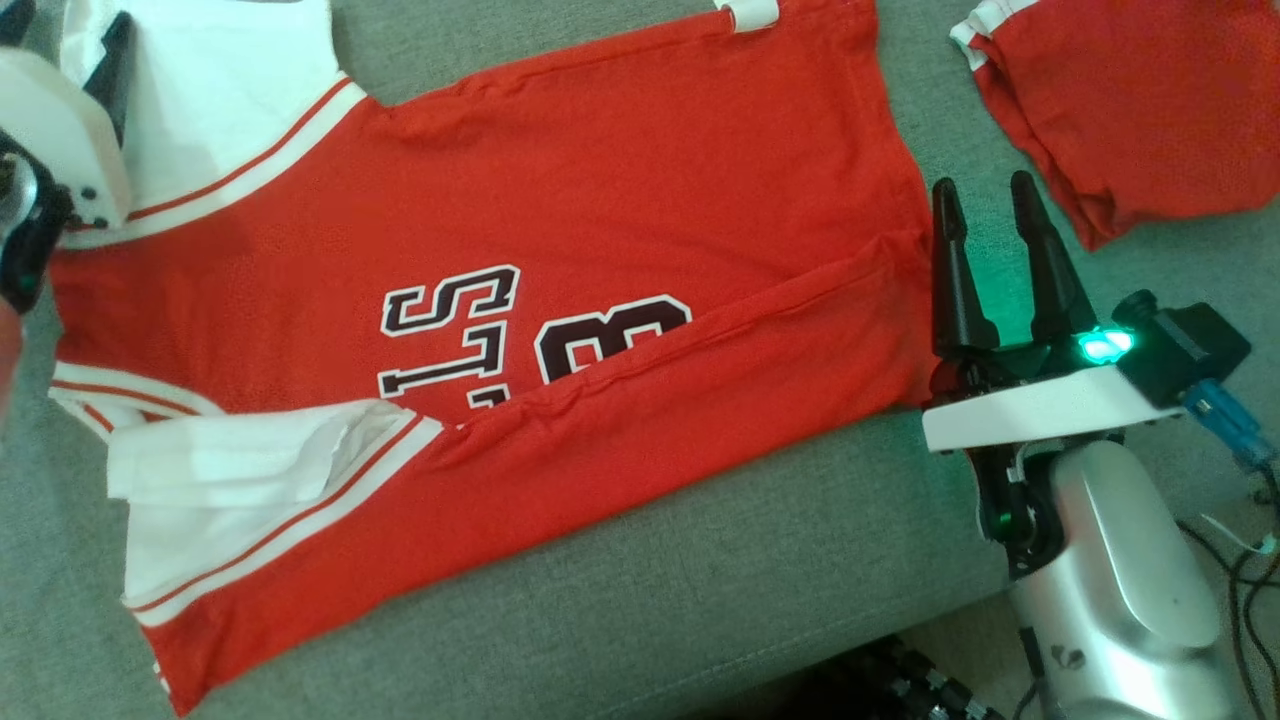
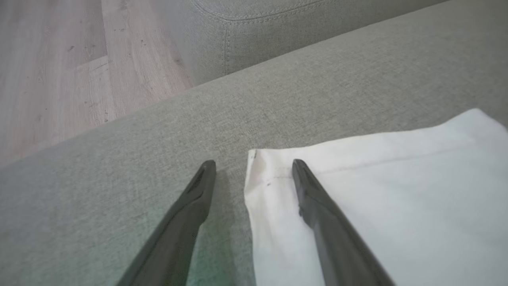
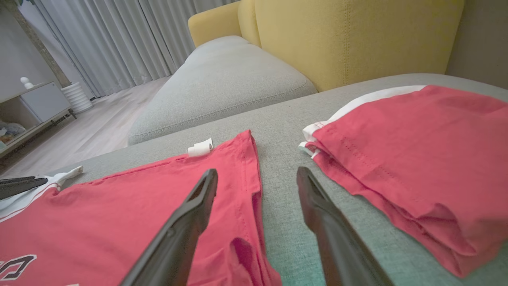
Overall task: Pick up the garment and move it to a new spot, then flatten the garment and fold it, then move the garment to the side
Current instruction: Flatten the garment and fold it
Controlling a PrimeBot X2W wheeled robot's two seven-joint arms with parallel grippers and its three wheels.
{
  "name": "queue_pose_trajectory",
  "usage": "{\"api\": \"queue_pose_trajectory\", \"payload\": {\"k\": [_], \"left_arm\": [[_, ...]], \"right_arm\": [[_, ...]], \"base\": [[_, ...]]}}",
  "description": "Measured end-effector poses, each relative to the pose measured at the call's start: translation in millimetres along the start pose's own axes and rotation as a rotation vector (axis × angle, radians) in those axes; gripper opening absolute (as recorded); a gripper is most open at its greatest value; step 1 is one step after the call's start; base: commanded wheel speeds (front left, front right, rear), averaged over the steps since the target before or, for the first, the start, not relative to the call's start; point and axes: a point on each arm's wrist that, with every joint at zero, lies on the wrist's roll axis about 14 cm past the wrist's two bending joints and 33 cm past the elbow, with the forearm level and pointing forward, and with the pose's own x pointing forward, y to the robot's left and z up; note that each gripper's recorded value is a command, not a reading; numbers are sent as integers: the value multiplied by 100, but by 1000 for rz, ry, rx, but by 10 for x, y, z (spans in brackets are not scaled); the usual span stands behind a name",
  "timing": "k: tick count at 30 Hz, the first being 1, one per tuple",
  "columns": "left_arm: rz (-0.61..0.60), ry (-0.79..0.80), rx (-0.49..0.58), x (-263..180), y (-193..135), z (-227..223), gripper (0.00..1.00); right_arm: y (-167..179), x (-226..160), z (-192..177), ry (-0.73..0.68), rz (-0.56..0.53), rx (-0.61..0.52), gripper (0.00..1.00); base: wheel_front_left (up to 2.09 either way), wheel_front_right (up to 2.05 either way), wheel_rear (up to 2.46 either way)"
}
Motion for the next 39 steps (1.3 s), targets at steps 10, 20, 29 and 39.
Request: {"api": "queue_pose_trajectory", "payload": {"k": [10,20,29,39], "left_arm": [[-48,-75,0,-104,-129,194,0],[-110,-396,47,-803,-527,680,0],[-112,-512,46,-1477,-621,582,0],[-164,-487,10,-1754,-894,299,0]], "right_arm": [[52,23,-11,3,15,-3,100],[111,-76,302,-60,31,-63,100],[313,223,328,76,70,-135,100],[164,794,210,279,34,-131,100]], "base": [[0,0,0],[0,0,0],[0,0,0],[0,0,0]]}}
